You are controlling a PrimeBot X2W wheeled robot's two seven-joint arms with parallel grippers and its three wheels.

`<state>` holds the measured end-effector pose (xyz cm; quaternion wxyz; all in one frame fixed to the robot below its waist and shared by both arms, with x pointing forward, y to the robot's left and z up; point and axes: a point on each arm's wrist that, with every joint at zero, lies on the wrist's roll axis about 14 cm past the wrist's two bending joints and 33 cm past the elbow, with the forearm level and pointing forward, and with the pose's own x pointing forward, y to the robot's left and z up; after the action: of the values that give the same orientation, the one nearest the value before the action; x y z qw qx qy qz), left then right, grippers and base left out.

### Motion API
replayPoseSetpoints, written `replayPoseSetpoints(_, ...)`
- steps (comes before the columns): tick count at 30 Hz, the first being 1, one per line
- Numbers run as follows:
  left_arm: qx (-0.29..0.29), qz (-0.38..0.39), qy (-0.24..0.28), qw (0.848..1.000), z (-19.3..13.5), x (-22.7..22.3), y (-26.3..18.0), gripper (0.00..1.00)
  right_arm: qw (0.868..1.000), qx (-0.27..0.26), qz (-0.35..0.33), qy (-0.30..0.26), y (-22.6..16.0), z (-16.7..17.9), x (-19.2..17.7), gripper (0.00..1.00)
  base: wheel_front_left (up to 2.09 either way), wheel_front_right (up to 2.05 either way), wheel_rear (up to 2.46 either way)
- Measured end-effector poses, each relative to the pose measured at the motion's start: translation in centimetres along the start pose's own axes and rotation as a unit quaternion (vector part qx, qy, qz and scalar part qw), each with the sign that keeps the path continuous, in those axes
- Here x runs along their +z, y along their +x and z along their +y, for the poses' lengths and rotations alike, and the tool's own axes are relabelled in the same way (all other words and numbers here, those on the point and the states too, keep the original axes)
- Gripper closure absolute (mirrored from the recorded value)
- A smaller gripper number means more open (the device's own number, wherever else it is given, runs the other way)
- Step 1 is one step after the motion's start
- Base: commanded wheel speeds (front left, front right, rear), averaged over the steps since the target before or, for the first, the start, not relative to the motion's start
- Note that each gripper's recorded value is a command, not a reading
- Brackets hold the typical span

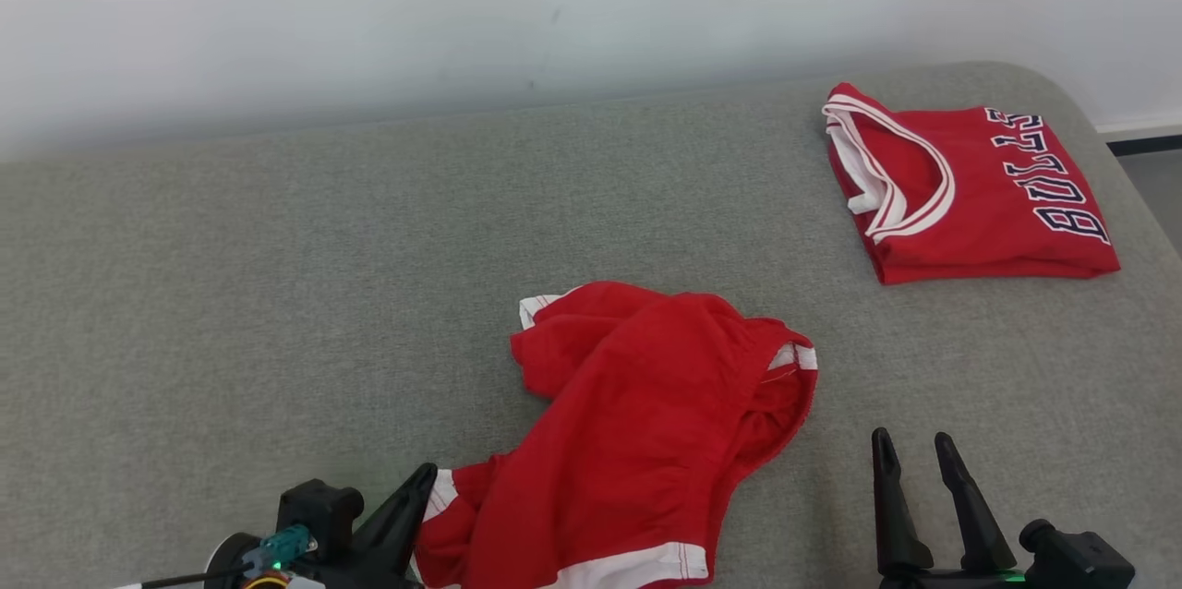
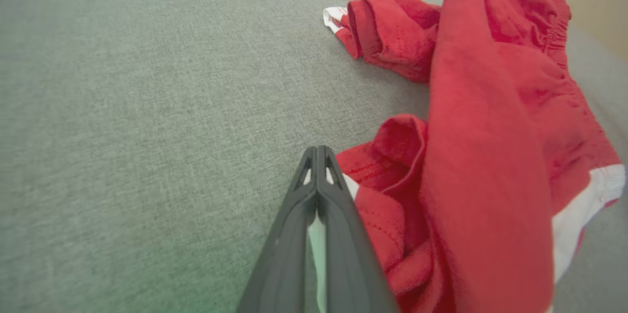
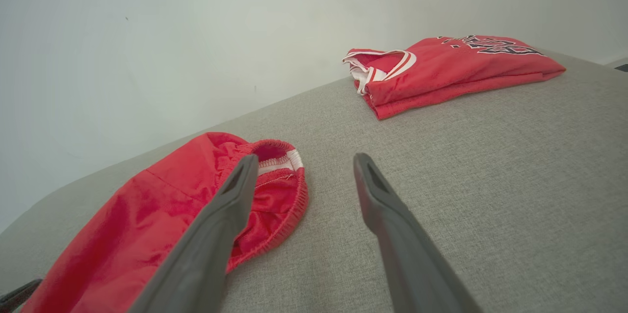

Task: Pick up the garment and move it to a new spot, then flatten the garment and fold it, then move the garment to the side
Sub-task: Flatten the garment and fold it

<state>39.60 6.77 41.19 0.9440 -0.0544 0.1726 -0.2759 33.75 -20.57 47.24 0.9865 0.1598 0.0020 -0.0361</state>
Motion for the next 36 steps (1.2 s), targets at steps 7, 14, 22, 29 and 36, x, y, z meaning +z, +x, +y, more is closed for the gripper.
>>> replayPoseSetpoints(7, 0.040, -0.035, -0.021, 0.998, 1.9, 1.1, -1.8, 1.00, 1.000, 0.018, 0.012, 0.001, 0.4, 1.0, -0.8, 0.00, 0.00, 0.00, 0.00)
replayPoseSetpoints(14, 0.056, -0.031, -0.026, 0.998, 2.2, 0.4, -3.6, 0.72, 0.999, 0.052, 0.018, 0.002, 1.1, 3.1, -1.2, 0.00, 0.00, 0.00, 0.00)
replayPoseSetpoints(22, 0.030, -0.001, -0.004, 1.000, 1.1, 0.7, -2.1, 0.00, 0.999, 0.048, 0.019, 0.001, 1.0, 2.9, -1.3, 0.00, 0.00, 0.00, 0.00)
replayPoseSetpoints(29, 0.000, 0.050, 0.015, 0.999, 0.2, -0.1, -0.5, 0.00, 0.999, 0.029, 0.017, 0.002, 0.5, 1.8, -1.2, 0.00, 0.00, 0.00, 0.00)
replayPoseSetpoints(36, -0.019, 0.091, 0.016, 0.996, -0.3, -1.5, 0.1, 1.00, 1.000, 0.011, 0.018, 0.002, 0.2, 0.7, -1.2, 0.00, 0.00, 0.00, 0.00)
